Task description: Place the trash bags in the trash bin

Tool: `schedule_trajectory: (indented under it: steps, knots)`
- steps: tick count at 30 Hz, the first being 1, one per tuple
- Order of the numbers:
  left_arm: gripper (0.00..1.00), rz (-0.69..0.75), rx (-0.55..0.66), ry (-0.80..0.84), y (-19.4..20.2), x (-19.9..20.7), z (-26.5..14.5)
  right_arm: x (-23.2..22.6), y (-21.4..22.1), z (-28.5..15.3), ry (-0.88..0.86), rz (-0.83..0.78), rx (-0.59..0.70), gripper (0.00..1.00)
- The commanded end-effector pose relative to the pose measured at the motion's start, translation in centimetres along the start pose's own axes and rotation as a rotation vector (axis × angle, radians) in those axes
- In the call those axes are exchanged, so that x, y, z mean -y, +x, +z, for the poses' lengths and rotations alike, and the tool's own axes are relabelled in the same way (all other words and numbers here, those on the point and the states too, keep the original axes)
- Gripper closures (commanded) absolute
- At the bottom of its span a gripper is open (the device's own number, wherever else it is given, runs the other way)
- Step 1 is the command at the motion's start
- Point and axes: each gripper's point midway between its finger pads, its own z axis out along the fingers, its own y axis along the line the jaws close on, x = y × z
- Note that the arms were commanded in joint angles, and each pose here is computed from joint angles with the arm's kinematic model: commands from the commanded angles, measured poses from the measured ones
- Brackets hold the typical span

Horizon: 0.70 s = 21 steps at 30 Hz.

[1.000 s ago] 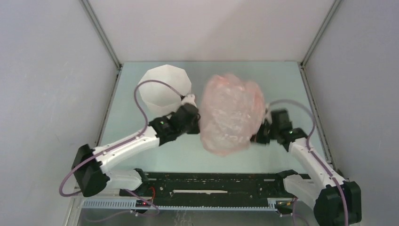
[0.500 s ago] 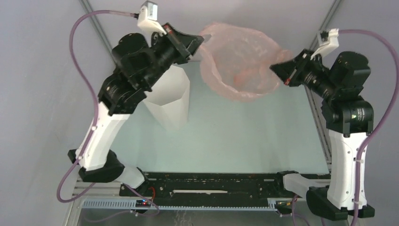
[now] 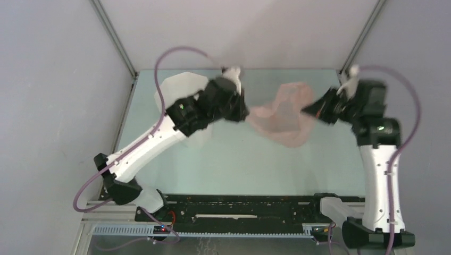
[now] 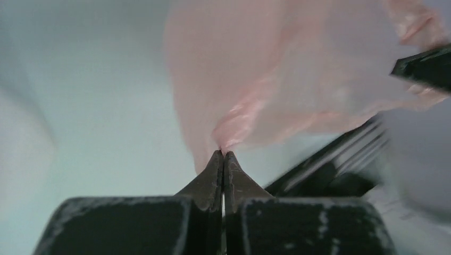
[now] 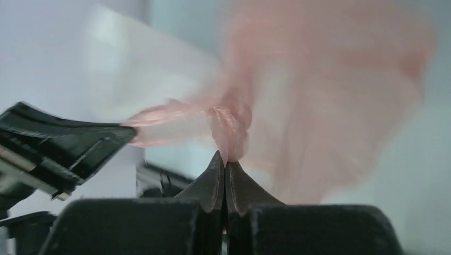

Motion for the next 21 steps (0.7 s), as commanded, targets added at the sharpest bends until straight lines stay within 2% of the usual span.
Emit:
schedule_trajectory:
  steps: [1,2,4,6,8,10,11,12,13,14,15,17,18,19,21]
  knots:
    - [1.00,0.026,0.613,0.237,-21.8,7.2,-16.3,-15.9,-12.5,-13.4,-0.241,-0.319,0.461,1.00]
    - [1.00,0.008,0.708,0.296,-24.3,8.2,-19.6,-18.2,-14.1,-15.2,-0.269,-0.348,0.510,1.00]
    - [1.00,-0.017,0.826,0.377,-26.6,9.5,-23.3,-21.6,-14.2,-18.9,-0.357,-0.419,0.594,1.00]
    - [1.00,-0.034,0.821,0.405,-25.9,9.7,-22.4,-21.6,-12.6,-18.2,-0.402,-0.451,0.549,1.00]
    - [1.00,-0.084,0.713,0.370,-21.6,7.9,-15.5,-18.5,-10.7,-13.5,-0.421,-0.438,0.484,1.00]
    - [1.00,-0.185,0.492,0.276,-13.8,4.3,-6.1,-9.8,-6.2,-4.8,-0.321,-0.216,0.292,1.00]
    - [1.00,-0.202,0.362,0.241,-9.3,2.8,-2.5,-5.6,-2.5,-0.8,-0.274,-0.087,0.138,1.00]
    - [1.00,-0.197,0.235,0.207,-4.3,1.5,-0.1,-1.7,1.9,2.5,-0.233,0.036,-0.032,1.00]
    - [1.00,-0.198,0.166,0.161,-0.6,0.2,0.8,0.8,5.8,4.3,-0.208,0.125,-0.169,1.00]
    - [1.00,-0.199,0.144,0.145,1.8,-0.6,0.7,2.7,9.0,5.2,-0.179,0.174,-0.251,1.00]
    - [1.00,-0.193,0.151,0.160,2.9,-0.8,-0.1,3.5,10.4,5.3,-0.163,0.167,-0.258,1.00]
    - [1.00,-0.193,0.215,0.183,1.6,-0.8,-2.5,1.2,7.8,3.0,-0.198,0.046,-0.097,1.00]
    - [1.00,-0.181,0.264,0.190,-0.6,-0.3,-4.0,-1.0,5.3,1.1,-0.227,-0.022,0.002,1.00]
    - [1.00,-0.151,0.315,0.203,-3.5,0.6,-5.7,-3.3,2.8,-0.7,-0.249,-0.083,0.071,1.00]
    - [1.00,-0.084,0.487,0.284,-12.3,4.6,-12.2,-8.3,-1.8,-4.2,-0.279,-0.187,0.138,1.00]
